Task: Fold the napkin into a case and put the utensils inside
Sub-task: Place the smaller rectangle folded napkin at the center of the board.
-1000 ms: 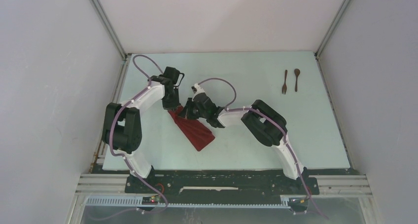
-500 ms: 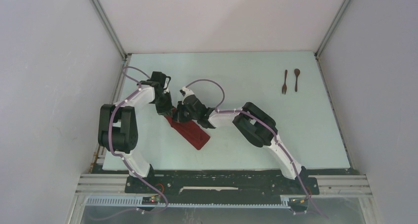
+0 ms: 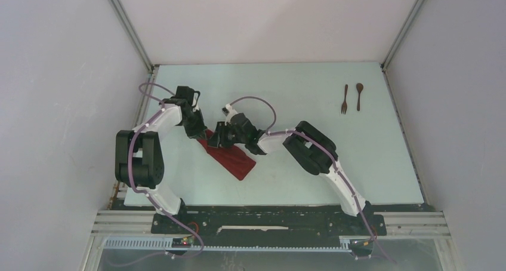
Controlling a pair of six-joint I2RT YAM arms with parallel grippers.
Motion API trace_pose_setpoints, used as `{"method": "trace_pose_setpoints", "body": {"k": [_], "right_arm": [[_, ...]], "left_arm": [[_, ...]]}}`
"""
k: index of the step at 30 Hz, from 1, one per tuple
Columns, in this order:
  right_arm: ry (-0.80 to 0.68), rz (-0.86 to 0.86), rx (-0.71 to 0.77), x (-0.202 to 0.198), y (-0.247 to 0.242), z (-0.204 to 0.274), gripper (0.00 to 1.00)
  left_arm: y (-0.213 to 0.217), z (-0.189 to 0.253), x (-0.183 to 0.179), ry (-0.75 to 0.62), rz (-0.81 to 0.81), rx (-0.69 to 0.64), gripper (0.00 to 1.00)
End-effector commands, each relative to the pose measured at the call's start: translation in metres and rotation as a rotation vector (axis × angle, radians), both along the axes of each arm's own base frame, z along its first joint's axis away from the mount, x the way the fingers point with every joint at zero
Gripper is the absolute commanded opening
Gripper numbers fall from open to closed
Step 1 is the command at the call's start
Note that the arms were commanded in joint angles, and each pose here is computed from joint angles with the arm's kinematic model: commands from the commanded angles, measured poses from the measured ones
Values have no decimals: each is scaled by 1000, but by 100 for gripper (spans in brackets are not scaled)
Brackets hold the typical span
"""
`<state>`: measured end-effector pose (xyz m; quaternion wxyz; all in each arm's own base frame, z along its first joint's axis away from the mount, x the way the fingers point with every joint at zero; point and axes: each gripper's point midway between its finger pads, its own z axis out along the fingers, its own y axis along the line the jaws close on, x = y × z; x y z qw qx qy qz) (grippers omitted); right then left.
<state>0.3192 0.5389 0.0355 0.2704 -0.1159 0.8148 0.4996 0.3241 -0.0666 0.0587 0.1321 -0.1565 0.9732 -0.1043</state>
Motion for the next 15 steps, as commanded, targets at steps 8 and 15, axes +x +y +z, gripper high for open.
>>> {"method": "trace_pose_setpoints", "body": {"k": [8, 15], "right_arm": [[186, 103, 160, -19, -5, 17, 49], [316, 38, 203, -1, 4, 10, 16]], "left_arm": [[0, 3, -2, -23, 15, -32, 0], [-6, 6, -3, -43, 12, -71, 0]]}}
